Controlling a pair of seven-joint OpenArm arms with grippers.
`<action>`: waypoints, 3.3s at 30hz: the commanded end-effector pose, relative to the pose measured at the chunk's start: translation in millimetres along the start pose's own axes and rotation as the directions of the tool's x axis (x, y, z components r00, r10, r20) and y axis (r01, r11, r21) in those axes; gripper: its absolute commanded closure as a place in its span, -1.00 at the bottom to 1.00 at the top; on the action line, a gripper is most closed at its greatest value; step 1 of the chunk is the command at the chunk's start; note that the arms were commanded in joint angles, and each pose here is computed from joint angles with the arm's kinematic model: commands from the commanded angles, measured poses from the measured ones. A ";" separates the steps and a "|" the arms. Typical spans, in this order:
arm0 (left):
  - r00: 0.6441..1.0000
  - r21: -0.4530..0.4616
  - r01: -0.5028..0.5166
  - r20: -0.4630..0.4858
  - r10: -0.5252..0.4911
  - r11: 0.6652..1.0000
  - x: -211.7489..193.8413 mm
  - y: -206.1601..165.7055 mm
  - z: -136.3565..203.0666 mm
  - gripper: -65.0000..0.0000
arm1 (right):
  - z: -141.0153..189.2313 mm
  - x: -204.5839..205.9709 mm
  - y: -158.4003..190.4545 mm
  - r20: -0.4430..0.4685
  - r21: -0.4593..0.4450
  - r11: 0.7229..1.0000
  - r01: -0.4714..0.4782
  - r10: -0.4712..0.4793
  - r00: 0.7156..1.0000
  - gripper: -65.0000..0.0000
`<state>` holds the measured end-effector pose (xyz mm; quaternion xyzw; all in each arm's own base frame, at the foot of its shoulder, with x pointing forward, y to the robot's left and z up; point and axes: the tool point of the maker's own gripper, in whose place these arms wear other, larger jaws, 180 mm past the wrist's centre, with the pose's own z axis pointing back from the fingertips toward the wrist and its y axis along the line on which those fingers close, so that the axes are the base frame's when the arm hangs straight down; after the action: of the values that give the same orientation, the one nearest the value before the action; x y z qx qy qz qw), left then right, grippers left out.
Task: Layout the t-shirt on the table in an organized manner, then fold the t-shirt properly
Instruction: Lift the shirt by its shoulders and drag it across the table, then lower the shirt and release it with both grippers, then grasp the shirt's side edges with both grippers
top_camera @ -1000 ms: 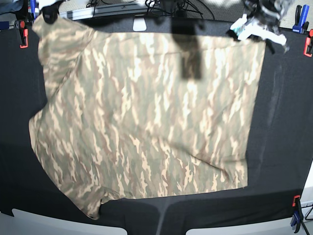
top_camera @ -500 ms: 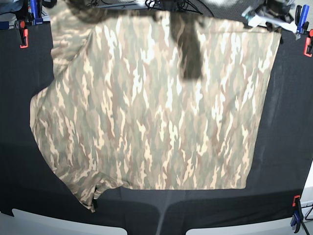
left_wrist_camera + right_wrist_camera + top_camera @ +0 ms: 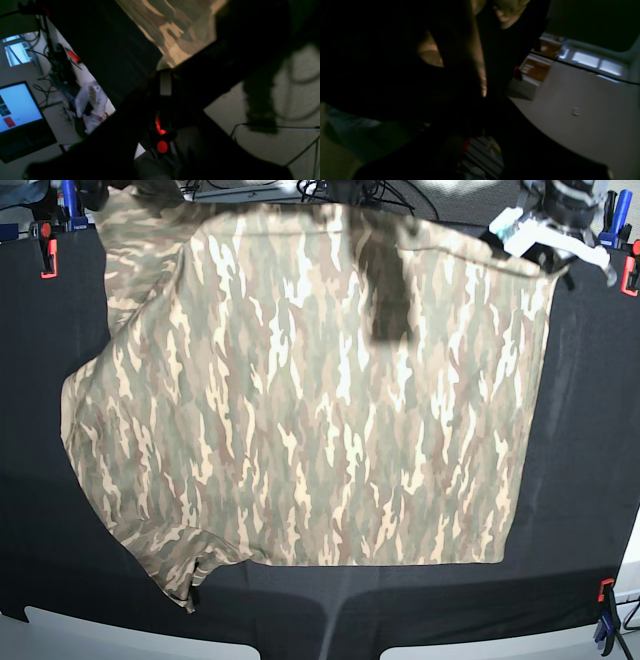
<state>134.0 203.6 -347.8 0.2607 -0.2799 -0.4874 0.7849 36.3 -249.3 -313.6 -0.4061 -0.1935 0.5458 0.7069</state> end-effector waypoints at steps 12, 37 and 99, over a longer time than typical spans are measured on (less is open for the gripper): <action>0.975 0.063 -0.128 0.188 0.114 0.990 46.0 41.6 -14.1 1.00 | -63.5 29.0 -42.4 0.074 -0.020 0.976 0.215 -0.213 0.974 1.00; 0.800 0.045 -0.435 0.478 0.363 0.899 126.8 111.1 -27.3 1.00 | -124.6 88.3 -159.0 0.276 -0.116 0.899 0.423 -0.380 0.883 1.00; 0.776 0.051 -0.555 0.390 0.495 0.830 97.3 131.0 -153.1 1.00 | -230.3 130.2 -213.4 0.348 0.122 0.796 0.593 -0.594 0.725 1.00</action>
<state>349.4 181.7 -362.9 0.1306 -0.5009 -0.2653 0.8135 364.9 -223.2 -323.9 -0.1968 -0.4202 0.3592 0.8097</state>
